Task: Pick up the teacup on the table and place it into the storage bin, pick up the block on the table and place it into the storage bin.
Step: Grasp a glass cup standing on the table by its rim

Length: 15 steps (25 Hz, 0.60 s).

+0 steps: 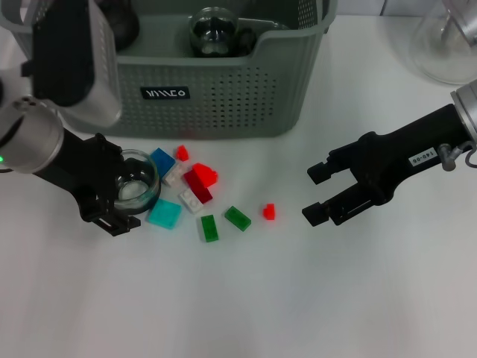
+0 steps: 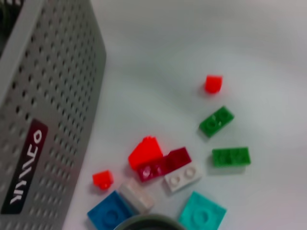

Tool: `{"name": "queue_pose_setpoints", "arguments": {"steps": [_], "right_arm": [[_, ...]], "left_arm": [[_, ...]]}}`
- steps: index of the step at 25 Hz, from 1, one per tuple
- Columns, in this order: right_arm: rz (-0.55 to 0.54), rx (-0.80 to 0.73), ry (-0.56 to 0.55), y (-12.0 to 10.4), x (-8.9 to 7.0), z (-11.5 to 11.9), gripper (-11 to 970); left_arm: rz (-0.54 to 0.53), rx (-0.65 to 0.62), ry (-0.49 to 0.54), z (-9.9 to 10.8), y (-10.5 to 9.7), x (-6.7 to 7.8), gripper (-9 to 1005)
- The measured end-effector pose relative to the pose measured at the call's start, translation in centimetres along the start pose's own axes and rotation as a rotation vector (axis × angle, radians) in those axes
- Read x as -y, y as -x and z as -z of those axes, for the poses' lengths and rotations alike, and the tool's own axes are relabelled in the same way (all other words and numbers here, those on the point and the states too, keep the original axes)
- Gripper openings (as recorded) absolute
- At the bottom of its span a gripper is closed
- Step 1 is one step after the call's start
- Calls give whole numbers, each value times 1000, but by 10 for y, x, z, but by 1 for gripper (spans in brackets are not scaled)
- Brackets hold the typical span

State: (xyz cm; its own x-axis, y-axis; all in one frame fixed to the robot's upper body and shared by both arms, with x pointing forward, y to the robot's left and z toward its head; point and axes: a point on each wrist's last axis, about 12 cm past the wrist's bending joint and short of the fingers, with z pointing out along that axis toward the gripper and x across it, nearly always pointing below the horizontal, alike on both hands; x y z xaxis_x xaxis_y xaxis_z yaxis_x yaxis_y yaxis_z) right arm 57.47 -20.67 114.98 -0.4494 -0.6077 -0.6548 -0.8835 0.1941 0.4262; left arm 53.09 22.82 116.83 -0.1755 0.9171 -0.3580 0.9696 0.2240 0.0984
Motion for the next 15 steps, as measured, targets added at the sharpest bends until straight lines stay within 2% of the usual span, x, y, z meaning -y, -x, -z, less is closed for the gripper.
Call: {"name": "queue_pose_setpoints", "arguments": {"steps": [4,10,15], "right_arm": [[-5,2,0,-2,0,0,920],[-9,3,0,-4,0,-1,919],[-15,5,-1,-6,0,0,919]], "left_arm": [[-22,-72,16,-13,3,-1,830],[-35,-111,5,-36,4,-1,827],[-37,-139,0,-47,5,1,827]]}}
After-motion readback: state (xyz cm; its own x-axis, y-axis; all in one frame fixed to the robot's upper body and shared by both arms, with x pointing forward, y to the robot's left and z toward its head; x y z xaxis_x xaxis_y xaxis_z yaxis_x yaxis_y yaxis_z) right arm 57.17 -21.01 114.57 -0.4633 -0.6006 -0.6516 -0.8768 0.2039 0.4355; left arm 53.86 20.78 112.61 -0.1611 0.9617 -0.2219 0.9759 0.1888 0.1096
